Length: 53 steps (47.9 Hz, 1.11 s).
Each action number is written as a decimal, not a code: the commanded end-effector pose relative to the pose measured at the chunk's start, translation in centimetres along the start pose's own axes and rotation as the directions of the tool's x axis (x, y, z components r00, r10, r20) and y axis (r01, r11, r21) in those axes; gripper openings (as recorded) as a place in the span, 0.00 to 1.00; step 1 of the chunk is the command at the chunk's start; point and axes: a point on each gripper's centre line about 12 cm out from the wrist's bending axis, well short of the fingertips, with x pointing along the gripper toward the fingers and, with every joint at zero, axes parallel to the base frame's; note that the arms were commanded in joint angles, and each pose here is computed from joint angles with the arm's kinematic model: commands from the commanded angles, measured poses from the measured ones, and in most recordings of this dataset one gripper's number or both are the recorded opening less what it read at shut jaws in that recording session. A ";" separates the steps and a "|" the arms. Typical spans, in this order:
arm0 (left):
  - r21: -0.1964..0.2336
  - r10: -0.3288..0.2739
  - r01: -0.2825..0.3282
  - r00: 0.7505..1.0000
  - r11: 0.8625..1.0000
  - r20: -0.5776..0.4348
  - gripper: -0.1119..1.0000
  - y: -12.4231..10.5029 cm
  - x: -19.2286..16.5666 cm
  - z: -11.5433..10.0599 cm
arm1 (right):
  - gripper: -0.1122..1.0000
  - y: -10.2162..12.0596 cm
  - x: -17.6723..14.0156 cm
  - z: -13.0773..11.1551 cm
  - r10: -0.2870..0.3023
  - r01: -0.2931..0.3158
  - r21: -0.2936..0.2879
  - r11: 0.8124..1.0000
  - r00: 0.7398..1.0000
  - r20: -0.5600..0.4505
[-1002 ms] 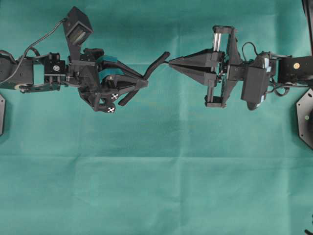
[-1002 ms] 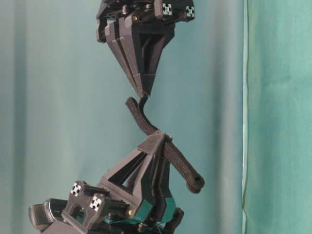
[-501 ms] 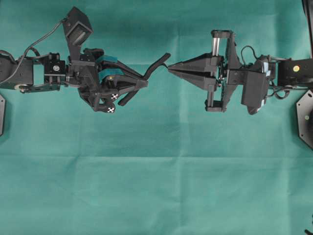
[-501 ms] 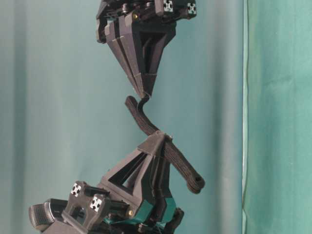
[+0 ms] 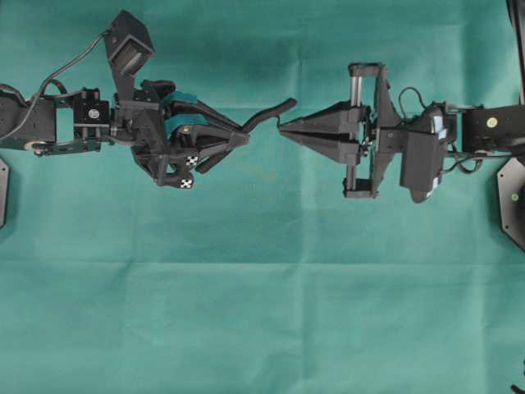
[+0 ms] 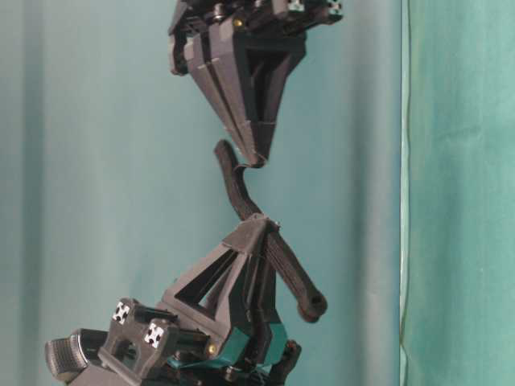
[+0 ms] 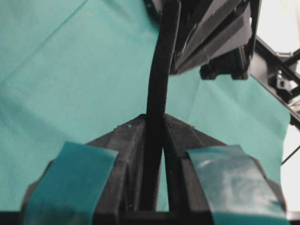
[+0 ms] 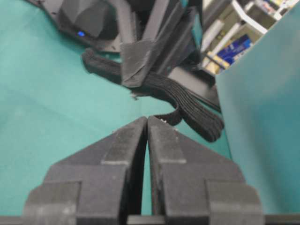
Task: Peel off the Velcro with your right arm.
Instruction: 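Close the right gripper on the strap's loose tip, then pull the right gripper away from the left, peeling the strap open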
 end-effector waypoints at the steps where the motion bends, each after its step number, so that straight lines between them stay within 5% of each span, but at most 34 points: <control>1: -0.001 -0.017 0.017 0.999 1.000 0.033 0.18 -0.5 0.0 1.0 | 0.01 -0.1 0.5 0.8 -0.002 0.002 0.001 1.000 1.000 0.026; 53: 0.000 -0.029 0.029 0.998 1.000 0.053 0.18 -0.5 -0.1 1.1 | 0.01 2.4 2.3 1.0 0.090 -0.090 -0.005 0.996 0.995 -0.033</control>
